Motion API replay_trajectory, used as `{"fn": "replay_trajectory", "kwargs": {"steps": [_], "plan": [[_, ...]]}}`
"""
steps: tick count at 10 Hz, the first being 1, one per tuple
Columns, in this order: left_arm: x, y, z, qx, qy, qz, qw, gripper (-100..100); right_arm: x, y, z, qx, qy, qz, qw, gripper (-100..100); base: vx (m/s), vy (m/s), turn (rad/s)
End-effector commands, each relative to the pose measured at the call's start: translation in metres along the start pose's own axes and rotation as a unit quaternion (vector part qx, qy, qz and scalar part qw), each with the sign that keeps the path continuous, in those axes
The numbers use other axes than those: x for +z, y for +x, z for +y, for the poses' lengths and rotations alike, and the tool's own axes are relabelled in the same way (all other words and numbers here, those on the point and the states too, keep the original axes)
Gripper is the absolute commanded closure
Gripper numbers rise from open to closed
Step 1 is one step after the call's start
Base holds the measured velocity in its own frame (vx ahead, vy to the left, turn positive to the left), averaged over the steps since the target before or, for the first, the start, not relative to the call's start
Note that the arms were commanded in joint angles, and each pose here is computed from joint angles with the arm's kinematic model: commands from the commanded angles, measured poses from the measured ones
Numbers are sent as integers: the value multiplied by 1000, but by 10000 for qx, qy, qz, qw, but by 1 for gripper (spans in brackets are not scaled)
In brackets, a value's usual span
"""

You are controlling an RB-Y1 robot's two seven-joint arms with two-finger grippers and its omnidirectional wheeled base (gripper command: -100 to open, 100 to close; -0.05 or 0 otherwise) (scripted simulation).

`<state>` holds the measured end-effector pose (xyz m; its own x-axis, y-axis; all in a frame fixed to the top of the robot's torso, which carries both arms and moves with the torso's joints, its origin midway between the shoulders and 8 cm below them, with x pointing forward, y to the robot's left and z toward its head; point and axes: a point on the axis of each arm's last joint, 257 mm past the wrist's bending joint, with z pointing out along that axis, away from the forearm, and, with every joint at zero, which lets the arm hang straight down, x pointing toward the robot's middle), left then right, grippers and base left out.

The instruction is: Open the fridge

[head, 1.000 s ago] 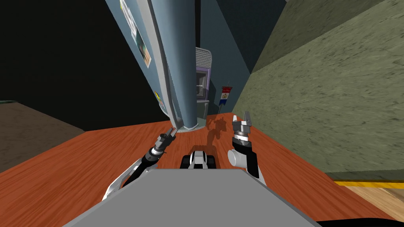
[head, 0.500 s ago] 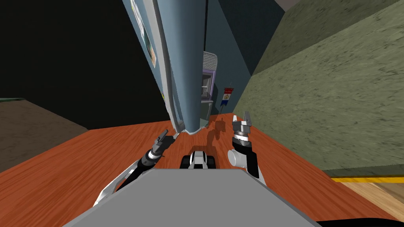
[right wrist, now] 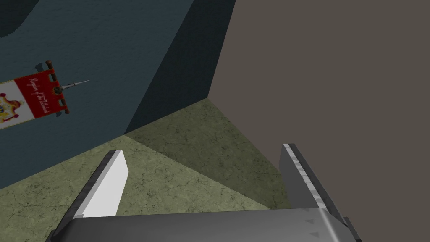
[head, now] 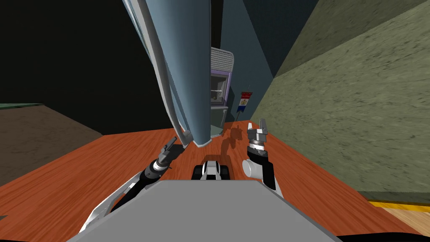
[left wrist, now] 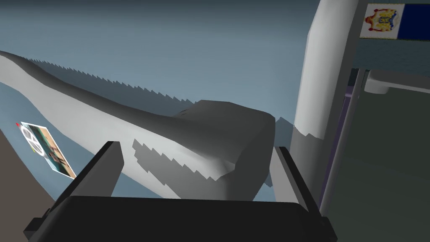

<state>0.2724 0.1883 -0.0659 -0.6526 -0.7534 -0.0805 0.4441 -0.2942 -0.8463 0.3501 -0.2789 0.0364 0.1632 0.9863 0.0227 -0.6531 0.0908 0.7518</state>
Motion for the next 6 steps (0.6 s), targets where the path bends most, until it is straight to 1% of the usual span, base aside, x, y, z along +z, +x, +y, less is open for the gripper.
{"fn": "replay_trajectory", "kwargs": {"steps": [1,4,6], "plan": [[7,1,-18,20,155,89,9998,-100,0,0,0,0,0,0,10000,0,11,-12,28],[11,4,-29,-28,160,156,9997,-100,0,0,0,0,0,0,10000,0,11,-8,35],[11,4,-29,-28,160,156,9997,-100,0,0,0,0,0,0,10000,0,5,-2,14]]}}
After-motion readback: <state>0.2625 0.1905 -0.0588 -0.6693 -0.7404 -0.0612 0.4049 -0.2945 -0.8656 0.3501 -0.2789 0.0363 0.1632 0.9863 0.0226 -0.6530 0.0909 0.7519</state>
